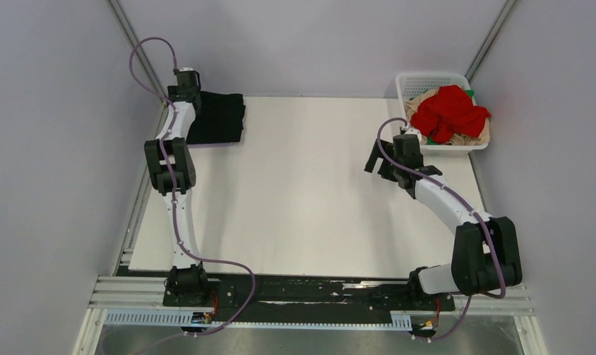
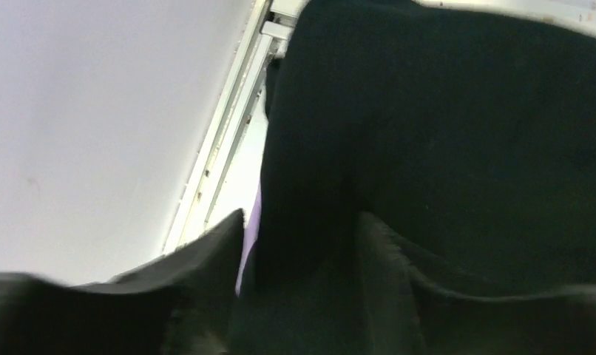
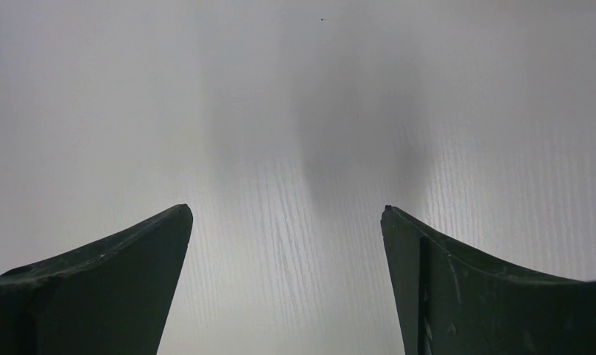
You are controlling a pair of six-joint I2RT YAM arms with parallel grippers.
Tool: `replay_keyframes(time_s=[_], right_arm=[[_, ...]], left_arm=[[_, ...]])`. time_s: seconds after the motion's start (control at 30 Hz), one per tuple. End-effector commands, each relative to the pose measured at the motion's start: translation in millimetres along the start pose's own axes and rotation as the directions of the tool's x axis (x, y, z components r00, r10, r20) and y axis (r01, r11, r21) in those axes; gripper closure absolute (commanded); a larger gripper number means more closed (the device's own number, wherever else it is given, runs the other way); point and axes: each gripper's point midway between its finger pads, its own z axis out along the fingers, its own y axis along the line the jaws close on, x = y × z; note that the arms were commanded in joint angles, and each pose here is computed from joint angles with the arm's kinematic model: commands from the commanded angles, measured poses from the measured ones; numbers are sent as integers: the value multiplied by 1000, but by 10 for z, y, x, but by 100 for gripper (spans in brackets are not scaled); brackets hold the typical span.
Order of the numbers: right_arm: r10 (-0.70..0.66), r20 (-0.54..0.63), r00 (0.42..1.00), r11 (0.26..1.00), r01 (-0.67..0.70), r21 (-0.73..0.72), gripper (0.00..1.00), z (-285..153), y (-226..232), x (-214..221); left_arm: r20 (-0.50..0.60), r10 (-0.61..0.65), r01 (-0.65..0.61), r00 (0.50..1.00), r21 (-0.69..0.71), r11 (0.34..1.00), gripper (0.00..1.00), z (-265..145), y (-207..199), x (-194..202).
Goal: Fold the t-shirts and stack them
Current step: Put the neatly folded tshirt into the corner of the board with the left arm, then reset both arms
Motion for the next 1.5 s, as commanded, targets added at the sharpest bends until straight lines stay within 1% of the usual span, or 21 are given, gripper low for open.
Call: replay_keyframes(time_s=[0.0,0.1,0.37,0.5,0.6,0.67,0.7,0.73,0.77,0.8,0.83,0.87,0.9,0.93,0.97,1.0,1.03,1.07,1.1,1.23,1.47], right_arm=[[16,34,999,1000,-16,-3,0,12,59,-185],[23,41,999,1000,-23,-9,0,-8,81,-218],[50,93,994,997,-45,-62,0,-233,170,-350],[84,137,987,994,-73,-83,0,-416,171,-401],[106,137,985,992,-95,-85,0,-506,133,-342],[115,127,985,991,-105,-79,0,-542,81,-248],[118,128,985,991,-110,-72,0,-562,46,-215],[120,127,985,991,-112,-68,0,-581,12,-174],[120,125,985,992,-113,-64,0,-601,-22,-136],[120,120,986,992,-114,-58,0,-613,-66,-81],[122,120,985,992,-117,-54,0,-627,-106,-37],[129,125,984,991,-123,-53,0,-654,-142,-13],[138,120,983,990,-134,-46,0,-649,-191,36],[148,120,982,989,-144,-42,0,-660,-231,74],[156,127,980,987,-152,-44,0,-685,-259,101],[157,130,979,987,-153,-44,0,-701,-282,130],[151,127,980,988,-146,-50,0,-714,-291,168],[140,126,982,989,-134,-55,0,-727,-299,203],[136,128,982,990,-129,-57,0,-740,-312,224],[132,146,980,991,-128,-39,0,-769,-393,293],[169,162,972,986,-166,-32,0,-767,-432,324]], left_arm=[[90,-95,102,991,-79,992,7,-15,286,-325],[89,-126,133,988,-75,988,0,-148,335,-405],[159,-286,293,945,-23,956,0,-1016,601,-869],[154,-341,344,927,3,939,0,-1469,613,-835],[110,-424,425,899,10,905,0,-1764,601,-528],[44,-479,474,877,87,876,0,-1932,463,-280],[-33,-472,471,881,151,869,0,-1928,255,-10],[-12,-509,497,861,234,836,0,-2124,181,-102],[-90,-484,486,870,311,817,0,-2176,-63,163],[-54,-485,462,873,408,787,0,-2445,-222,54],[-99,-439,434,893,447,782,0,-2507,-406,327],[-58,-429,397,902,504,767,0,-2777,-543,294],[-83,-384,370,920,510,777,0,-2814,-657,587],[-47,-369,328,928,573,751,0,-3077,-816,588],[-77,-330,310,941,584,750,0,-3104,-916,890],[-52,-310,264,949,668,696,0,-3403,-1114,917],[-91,-283,269,955,672,690,0,-3398,-1165,1215],[-75,-286,251,955,718,649,0,-3587,-1238,1236],[-92,-273,252,958,725,641,0,-3629,-1242,1446],[-85,-256,237,963,719,653,0,-3713,-1193,1771],[-26,-241,199,970,654,730,0,-3633,-947,1866]])
